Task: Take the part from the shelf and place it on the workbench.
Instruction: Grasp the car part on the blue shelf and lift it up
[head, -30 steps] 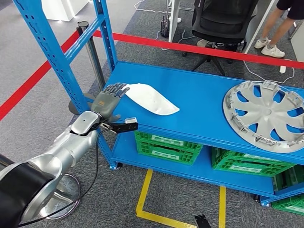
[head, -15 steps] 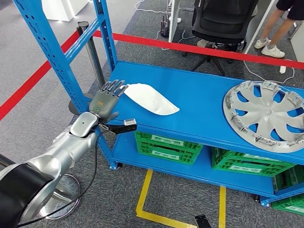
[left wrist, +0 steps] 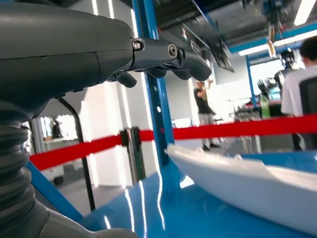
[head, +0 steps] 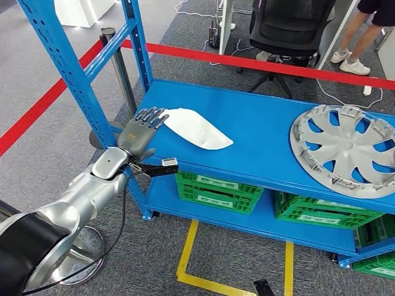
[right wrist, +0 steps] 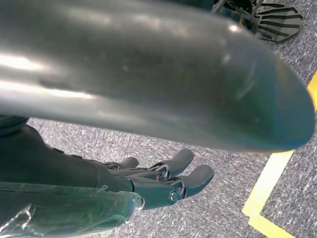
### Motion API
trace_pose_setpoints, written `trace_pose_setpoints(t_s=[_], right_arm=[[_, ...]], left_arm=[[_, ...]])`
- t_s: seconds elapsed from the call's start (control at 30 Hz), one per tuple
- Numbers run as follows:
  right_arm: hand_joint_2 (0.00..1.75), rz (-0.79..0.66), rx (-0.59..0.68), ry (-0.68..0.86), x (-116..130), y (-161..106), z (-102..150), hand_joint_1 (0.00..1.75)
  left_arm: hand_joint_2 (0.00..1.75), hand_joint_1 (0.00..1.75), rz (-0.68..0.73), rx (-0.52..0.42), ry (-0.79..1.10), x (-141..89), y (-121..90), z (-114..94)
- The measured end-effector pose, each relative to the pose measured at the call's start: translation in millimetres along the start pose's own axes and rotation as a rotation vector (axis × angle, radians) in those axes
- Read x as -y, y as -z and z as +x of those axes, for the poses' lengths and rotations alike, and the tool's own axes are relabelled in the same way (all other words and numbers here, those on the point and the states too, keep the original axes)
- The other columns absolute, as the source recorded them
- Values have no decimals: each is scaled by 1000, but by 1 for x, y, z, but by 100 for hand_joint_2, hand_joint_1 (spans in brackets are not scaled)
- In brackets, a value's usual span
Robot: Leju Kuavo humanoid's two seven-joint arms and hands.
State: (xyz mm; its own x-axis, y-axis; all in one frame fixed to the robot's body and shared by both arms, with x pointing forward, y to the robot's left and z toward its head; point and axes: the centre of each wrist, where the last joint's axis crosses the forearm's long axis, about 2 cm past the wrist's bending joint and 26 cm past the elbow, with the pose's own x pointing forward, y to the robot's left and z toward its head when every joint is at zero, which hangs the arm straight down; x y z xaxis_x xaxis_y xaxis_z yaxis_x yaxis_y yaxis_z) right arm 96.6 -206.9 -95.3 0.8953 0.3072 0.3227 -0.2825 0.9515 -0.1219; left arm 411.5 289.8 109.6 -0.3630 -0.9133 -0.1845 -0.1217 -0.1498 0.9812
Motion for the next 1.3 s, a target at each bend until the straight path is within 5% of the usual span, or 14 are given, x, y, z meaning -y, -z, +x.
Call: trace_pose_setpoints(t_s=[0.3, 1.03, 1.1, 1.17, 1.23, 1.3], right_arm=[[0, 4, 2, 1, 0, 0, 0, 0], [0, 12, 7, -20, -1, 0, 0, 0], [0, 15, 6, -22, -1, 0, 1, 0], [0, 16, 7, -26, -1, 0, 1, 0], [0, 18, 7, -28, -2, 0, 1, 0], [0, 18, 7, -30, -2, 0, 1, 0]], left_arm=[[175, 0, -152, 76, -147, 3, 1, 3], [175, 0, -159, 92, -147, 4, 1, 4], [175, 20, -161, 88, -132, 5, 0, 4], [175, 105, -164, 80, -119, 6, -2, 3], [175, 172, -169, 73, -106, 8, -4, 2], [175, 175, -178, 66, -97, 10, -6, 1]])
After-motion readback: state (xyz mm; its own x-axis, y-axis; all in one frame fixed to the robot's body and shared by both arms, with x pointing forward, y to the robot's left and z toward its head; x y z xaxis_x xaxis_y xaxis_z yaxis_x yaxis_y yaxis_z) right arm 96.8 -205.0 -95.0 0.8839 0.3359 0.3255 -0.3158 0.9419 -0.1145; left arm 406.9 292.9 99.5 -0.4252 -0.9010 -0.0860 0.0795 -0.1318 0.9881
